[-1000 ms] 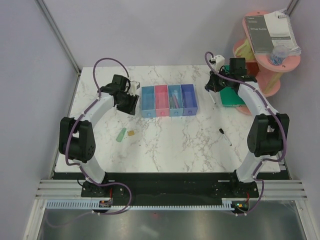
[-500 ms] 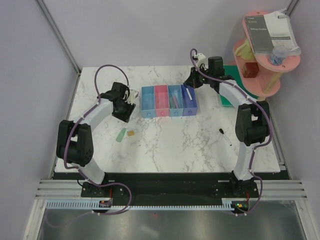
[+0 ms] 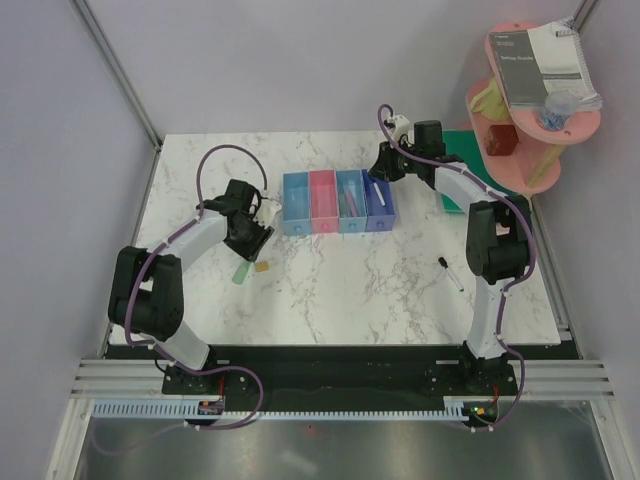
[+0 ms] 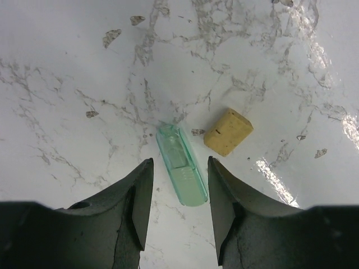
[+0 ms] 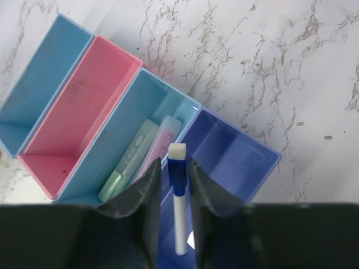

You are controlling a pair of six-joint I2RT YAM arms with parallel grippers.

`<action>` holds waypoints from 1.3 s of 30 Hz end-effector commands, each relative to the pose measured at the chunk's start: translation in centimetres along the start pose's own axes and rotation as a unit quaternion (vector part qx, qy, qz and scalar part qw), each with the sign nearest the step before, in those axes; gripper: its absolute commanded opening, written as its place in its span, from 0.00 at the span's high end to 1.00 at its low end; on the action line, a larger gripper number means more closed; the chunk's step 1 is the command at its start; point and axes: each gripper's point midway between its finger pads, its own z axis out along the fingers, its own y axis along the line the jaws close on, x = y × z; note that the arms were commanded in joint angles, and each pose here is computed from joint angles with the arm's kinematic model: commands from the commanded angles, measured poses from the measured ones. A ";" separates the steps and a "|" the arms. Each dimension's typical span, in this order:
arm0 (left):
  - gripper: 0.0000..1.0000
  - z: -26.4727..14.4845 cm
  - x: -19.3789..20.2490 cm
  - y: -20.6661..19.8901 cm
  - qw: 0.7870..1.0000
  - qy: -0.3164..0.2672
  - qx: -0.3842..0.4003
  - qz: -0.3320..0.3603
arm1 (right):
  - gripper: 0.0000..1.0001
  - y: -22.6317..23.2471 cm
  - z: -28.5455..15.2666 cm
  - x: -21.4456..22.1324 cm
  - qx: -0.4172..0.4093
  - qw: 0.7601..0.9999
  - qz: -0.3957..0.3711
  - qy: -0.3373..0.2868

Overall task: Sort the stationery into containers
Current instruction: Place the pen in the storage box, then pick up the stationery from the center of the board.

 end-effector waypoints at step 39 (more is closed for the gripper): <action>0.98 1.5 -1.8 -5.9 0.985 -0.042 0.082 0.145 | 0.25 -0.9 -21.7 20.1 0.105 0.919 -0.136 0.354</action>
